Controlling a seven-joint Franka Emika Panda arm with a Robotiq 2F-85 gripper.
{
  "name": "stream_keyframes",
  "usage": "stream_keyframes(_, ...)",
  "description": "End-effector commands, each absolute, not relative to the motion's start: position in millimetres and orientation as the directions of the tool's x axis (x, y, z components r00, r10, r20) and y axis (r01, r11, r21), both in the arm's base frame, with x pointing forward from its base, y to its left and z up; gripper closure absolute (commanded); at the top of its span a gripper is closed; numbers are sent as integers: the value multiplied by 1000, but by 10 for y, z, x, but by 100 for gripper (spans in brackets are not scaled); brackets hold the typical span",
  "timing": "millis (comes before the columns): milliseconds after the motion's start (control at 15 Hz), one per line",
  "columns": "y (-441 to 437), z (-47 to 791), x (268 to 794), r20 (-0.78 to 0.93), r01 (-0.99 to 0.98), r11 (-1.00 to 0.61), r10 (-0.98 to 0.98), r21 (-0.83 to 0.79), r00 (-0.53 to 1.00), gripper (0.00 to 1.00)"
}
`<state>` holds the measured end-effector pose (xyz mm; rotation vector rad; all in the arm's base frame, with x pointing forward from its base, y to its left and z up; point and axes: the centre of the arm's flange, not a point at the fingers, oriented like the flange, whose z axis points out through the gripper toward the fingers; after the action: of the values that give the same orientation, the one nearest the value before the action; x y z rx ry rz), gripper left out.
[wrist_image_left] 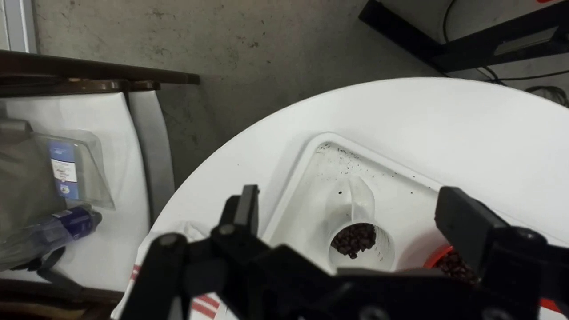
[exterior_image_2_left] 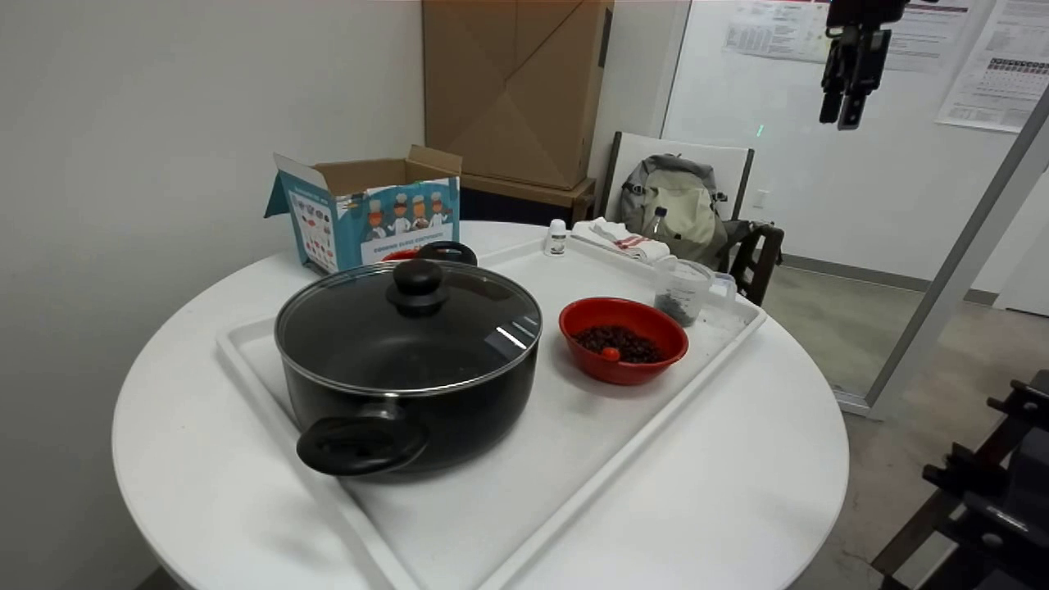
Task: Pour some beans from the jar into the red bowl
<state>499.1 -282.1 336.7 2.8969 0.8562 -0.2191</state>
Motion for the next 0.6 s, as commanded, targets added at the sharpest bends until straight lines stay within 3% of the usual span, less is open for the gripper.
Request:
stream_keyframes(0, -2927, 2942, 5343, -188, 565, -824, 552, 26, 813, 0)
stream_keyframes(533, -2457, 2212, 5605, -229, 667, -740, 667, -90, 709, 0)
